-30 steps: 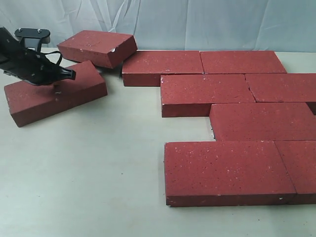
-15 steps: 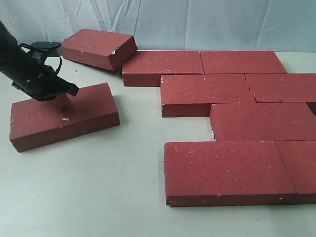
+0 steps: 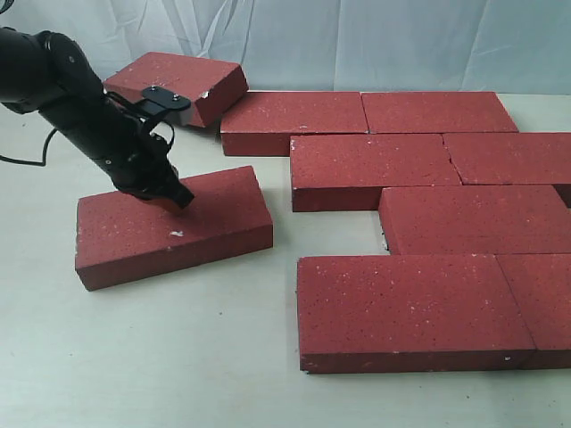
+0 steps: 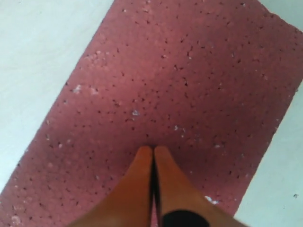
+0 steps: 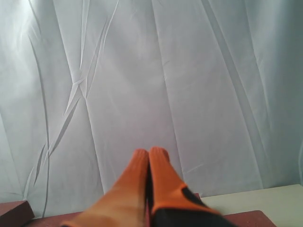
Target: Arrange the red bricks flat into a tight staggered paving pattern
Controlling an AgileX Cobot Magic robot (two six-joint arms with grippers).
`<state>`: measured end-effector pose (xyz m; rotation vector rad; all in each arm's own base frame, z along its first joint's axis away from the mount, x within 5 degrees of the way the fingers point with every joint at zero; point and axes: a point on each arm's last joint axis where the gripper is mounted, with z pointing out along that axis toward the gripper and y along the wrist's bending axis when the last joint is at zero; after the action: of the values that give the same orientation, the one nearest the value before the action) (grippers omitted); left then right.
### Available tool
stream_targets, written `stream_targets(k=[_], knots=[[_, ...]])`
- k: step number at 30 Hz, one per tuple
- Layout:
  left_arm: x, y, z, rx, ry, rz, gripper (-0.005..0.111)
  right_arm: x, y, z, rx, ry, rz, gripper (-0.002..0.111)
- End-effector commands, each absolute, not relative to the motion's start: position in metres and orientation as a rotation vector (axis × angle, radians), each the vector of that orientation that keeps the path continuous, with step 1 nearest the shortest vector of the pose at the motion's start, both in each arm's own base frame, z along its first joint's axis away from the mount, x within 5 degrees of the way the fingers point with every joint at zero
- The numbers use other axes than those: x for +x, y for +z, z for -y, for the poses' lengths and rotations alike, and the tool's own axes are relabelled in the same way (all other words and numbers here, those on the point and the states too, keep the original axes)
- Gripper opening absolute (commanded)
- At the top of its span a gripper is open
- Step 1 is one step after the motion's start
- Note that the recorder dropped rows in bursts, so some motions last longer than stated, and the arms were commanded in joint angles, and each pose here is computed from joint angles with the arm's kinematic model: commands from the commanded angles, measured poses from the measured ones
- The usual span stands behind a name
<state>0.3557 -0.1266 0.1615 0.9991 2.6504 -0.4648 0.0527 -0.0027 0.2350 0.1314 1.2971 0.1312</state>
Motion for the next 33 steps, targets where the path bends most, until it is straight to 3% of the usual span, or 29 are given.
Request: stream_targets(k=[1, 14, 21, 33], knots=[[0.349, 0.162, 0.136, 1.107, -0.567, -2.594, 0.0, 0.051, 0.238, 0.003, 0.133, 0.129, -1.284, -0.001], [0.344, 0.181, 0.139, 1.184, -0.609, -2.491, 0.0, 0.051, 0.238, 0.003, 0.133, 0.129, -1.282, -0.001], [0.357, 0.2, 0.135, 0.87, -0.506, -2.466, 0.0, 0.051, 0.238, 0.003, 0.133, 0.129, -1.282, -0.001], [0.357, 0.193, 0.161, 0.881, -0.204, -2.424, 0.0, 0.051, 0.238, 0.003, 0.132, 0.128, -1.284, -0.001]])
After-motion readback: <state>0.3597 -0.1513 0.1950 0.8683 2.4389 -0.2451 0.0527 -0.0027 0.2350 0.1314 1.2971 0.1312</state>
